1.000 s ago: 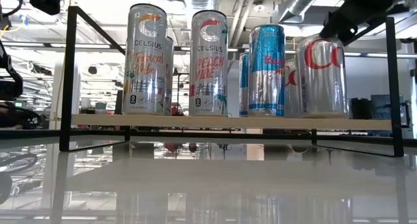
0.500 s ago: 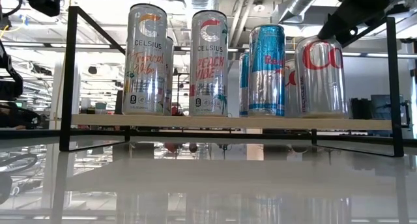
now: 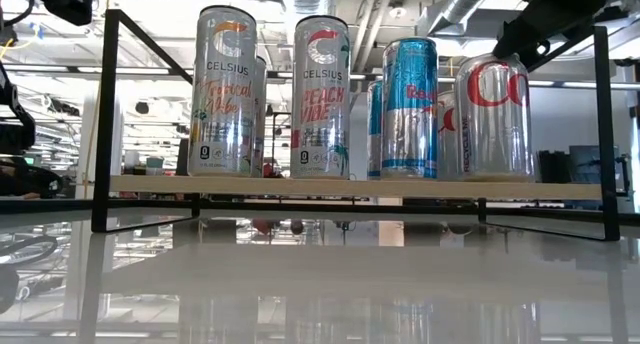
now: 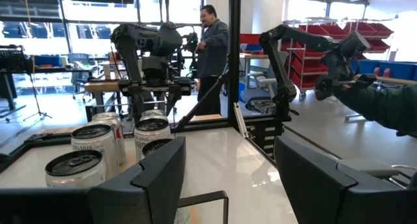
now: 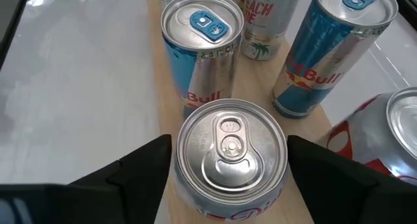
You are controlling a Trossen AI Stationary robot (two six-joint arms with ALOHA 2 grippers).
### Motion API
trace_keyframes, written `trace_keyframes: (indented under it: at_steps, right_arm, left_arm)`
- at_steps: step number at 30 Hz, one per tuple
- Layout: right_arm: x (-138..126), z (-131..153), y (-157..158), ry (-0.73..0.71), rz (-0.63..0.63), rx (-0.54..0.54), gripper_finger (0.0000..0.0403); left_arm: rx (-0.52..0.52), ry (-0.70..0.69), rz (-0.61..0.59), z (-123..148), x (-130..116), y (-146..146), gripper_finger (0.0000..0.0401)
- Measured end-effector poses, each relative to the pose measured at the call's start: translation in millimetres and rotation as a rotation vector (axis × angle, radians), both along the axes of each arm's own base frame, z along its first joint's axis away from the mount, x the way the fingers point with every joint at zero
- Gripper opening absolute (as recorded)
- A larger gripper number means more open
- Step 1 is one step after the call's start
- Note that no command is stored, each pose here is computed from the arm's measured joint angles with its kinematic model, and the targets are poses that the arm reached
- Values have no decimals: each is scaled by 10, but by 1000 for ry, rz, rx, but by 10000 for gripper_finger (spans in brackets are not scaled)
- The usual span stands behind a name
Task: Place canned beverage on shelf
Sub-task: Put the red-silver soda can on the shelf aligned with the other red-silver soda can, then return to Home Position
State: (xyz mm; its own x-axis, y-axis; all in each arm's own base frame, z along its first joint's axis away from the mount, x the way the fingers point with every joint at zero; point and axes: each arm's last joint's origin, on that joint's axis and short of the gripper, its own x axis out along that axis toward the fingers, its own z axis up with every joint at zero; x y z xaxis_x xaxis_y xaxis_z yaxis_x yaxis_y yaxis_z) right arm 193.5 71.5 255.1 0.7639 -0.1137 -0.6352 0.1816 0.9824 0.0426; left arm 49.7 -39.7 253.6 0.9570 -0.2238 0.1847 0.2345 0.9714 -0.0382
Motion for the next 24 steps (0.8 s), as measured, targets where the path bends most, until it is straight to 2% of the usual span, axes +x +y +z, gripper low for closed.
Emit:
trace_keyframes:
  at_steps: [6, 17, 20, 24]
  right_arm:
    - [2, 54, 5, 11, 37, -25, 336]
    - [66, 555, -6, -99, 91, -82, 335]
    - [79, 683, -28, -136, 79, -76, 333]
    - [34, 734, -54, -136, 99, -138, 328]
  left_arm:
    - [0, 0, 0, 0, 0, 0, 219]
    - [2, 0, 8, 0, 1, 3, 219]
    - [-7, 15, 75, -4, 5, 21, 219]
    - [7, 35, 192, -10, 9, 54, 219]
